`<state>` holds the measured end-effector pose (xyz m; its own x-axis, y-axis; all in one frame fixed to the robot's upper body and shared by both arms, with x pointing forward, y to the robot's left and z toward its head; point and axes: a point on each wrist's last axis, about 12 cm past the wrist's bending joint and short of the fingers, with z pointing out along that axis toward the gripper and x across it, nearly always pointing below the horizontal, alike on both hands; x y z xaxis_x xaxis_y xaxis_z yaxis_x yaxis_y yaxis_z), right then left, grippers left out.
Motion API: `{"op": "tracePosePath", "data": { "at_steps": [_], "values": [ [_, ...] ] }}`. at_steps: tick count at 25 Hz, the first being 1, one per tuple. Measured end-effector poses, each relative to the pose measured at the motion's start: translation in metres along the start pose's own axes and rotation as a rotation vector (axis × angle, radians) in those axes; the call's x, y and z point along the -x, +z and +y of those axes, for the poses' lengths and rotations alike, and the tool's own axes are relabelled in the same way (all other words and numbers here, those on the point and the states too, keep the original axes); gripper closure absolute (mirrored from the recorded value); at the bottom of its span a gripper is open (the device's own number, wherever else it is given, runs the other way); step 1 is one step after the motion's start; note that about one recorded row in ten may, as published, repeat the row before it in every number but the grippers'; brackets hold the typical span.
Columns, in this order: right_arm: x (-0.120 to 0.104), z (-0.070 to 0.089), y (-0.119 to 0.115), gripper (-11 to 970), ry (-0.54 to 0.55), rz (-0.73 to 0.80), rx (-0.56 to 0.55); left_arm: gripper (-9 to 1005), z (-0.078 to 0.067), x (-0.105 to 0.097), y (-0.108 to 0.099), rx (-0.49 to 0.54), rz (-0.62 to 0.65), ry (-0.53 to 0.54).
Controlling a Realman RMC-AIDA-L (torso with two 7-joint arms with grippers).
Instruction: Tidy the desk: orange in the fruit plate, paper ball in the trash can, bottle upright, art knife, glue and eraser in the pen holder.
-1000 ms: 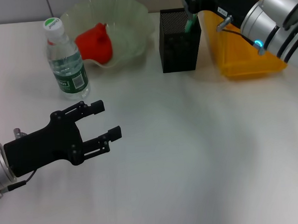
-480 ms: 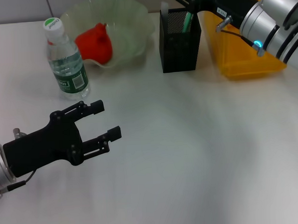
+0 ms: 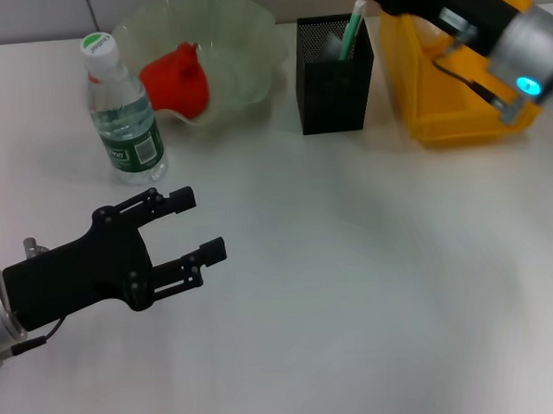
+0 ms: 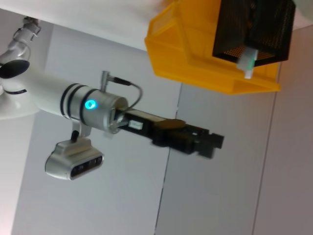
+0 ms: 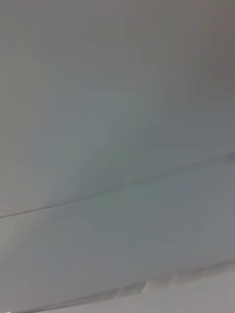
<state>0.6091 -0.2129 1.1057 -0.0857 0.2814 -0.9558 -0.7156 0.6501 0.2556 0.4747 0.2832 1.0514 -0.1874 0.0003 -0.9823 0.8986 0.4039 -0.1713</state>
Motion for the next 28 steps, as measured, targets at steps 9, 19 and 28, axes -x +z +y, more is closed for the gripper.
{"op": "tracePosePath", "data": {
  "at_steps": [9,19,28],
  "values": [
    [-0.003,0.028,-0.082,133,0.064,0.236,0.418,223,-0.002,0.003,0.0,-0.038,-0.012,0.005],
    [-0.045,0.038,-0.112,133,-0.006,0.518,0.498,223,-0.001,0.003,0.018,-0.169,0.103,-0.035],
    [-0.048,0.04,-0.114,133,-0.011,0.512,0.501,223,0.003,0.006,0.015,-0.169,0.114,-0.043]
  ]
}}
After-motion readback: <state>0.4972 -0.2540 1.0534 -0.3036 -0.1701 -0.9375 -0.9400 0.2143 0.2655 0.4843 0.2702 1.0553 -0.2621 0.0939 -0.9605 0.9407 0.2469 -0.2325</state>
